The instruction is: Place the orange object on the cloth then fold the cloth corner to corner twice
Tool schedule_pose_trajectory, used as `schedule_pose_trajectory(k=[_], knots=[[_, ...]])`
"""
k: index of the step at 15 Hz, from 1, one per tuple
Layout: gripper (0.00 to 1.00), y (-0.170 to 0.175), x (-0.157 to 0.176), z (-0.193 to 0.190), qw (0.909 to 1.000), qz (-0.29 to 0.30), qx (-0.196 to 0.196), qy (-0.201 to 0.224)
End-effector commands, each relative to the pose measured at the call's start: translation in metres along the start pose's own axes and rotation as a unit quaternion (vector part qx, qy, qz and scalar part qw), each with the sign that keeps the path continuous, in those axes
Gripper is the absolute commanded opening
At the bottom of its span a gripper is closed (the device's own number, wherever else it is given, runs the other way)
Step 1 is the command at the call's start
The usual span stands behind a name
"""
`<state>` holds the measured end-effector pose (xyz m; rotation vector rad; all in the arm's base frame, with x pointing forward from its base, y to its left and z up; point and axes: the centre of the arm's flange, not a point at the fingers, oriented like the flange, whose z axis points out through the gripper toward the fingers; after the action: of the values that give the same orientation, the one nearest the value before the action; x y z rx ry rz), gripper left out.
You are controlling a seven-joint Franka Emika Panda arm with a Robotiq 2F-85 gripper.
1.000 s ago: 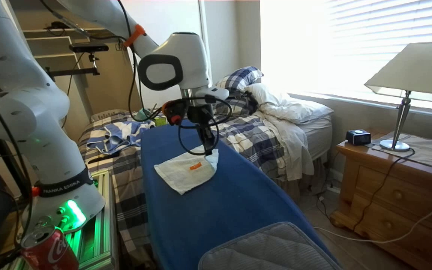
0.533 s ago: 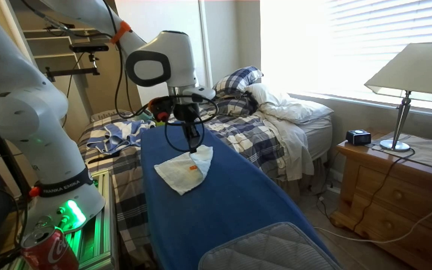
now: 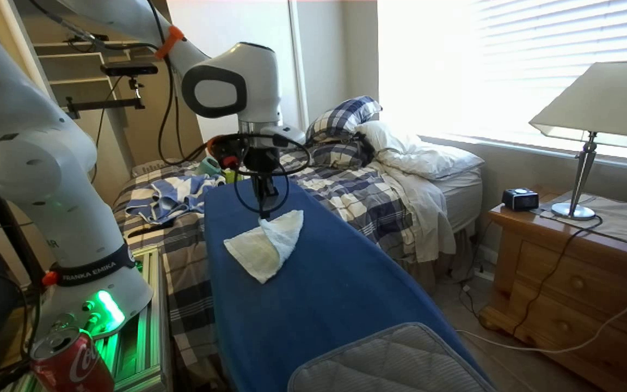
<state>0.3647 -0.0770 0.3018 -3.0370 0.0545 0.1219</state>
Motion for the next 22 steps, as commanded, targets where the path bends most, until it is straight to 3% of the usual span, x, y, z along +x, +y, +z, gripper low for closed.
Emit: schedule_pose_trajectory(k=[1,22], knots=[[0.03,-0.015,-0.035,0.002,0.9996,-0.019,0.01,-0.015],[0.03,-0.041,-0.06,0.029,0.9903,-0.062,0.019,-0.123]])
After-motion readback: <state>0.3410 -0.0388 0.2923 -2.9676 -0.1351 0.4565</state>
